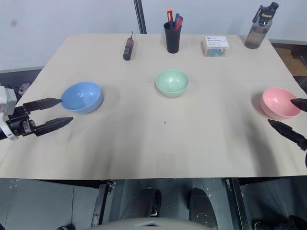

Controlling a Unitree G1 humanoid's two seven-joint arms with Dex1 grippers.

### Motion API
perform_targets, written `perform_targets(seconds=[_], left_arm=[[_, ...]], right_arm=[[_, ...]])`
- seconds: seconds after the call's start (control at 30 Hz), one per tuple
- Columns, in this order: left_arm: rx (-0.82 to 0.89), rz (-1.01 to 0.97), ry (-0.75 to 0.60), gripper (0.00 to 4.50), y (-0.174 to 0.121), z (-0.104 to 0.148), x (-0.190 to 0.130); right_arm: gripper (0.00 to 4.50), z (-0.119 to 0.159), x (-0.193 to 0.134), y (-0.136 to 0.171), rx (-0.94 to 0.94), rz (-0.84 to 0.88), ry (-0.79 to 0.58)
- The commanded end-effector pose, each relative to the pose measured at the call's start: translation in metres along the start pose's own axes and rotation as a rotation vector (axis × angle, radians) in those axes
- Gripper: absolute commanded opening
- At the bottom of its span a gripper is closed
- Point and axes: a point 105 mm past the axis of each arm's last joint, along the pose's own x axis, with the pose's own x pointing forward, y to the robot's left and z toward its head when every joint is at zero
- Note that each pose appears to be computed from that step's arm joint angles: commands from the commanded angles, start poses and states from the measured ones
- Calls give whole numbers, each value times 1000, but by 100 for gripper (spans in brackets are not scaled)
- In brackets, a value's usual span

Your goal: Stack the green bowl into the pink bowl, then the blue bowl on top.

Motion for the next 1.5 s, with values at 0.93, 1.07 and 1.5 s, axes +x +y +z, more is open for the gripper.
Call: perform_targets(seconds=[0.93, 1.07, 1.5], left_arm=[[173, -448, -386, 450, -105, 90, 90], [144, -416, -413, 450, -102, 93, 89], [120, -338, -434, 450, -91, 93, 87]], right_arm=[[446, -75, 104, -63, 95, -365, 335], [312, -74, 108, -63, 98, -348, 321], [11, -42, 138, -23, -47, -165, 165]])
